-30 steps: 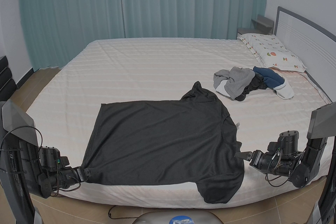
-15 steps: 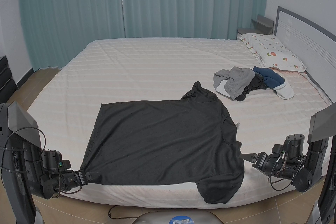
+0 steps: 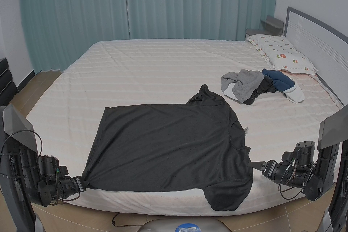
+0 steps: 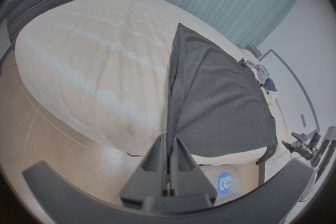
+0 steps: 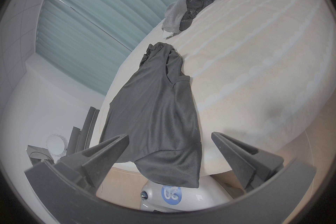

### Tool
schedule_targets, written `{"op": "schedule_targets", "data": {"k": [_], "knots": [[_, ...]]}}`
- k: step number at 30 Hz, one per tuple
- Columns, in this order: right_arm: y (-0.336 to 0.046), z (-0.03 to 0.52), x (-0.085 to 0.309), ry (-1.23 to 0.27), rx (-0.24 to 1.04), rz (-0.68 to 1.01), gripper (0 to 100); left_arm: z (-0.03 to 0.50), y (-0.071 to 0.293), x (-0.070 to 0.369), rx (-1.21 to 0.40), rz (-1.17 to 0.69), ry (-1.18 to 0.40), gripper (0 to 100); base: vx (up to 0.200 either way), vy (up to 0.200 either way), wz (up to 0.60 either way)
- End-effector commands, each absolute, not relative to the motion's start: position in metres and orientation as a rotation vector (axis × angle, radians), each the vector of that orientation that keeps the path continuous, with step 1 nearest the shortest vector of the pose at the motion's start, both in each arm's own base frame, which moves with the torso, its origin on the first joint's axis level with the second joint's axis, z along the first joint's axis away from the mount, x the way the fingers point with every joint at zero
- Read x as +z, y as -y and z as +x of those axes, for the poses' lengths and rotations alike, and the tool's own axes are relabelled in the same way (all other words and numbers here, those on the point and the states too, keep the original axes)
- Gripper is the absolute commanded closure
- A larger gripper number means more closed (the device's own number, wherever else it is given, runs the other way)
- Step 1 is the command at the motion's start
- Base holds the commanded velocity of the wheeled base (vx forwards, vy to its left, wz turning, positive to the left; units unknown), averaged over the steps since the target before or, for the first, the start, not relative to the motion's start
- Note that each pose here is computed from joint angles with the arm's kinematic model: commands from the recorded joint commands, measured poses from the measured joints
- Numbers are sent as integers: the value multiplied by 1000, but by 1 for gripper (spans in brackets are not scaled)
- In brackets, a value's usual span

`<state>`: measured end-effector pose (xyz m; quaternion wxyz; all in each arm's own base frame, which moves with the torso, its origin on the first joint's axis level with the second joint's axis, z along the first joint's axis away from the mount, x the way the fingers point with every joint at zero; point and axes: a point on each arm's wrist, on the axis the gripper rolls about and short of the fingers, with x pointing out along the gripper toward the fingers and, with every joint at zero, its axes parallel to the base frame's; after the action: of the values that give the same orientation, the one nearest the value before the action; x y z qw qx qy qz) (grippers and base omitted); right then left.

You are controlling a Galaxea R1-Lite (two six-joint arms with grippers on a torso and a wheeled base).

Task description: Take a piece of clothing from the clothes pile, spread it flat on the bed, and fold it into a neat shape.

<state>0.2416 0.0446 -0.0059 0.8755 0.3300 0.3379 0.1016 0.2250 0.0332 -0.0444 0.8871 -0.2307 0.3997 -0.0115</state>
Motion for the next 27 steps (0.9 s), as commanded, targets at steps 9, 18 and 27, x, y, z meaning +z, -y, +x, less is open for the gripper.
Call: {"op": "schedule_targets", "data": {"k": [9, 18, 27], "knots": [[-48, 258, -36, -727, 148, 589, 0, 226, -34, -32, 5, -605, -786, 100, 0, 0, 0], [-56, 282, -46, -715, 142, 575, 0, 229, -35, -31, 19, -642, -774, 100, 0, 0, 0], [-61, 301, -46, -704, 145, 572, 100, 232, -36, -29, 18, -641, -740, 100, 0, 0, 0]]}}
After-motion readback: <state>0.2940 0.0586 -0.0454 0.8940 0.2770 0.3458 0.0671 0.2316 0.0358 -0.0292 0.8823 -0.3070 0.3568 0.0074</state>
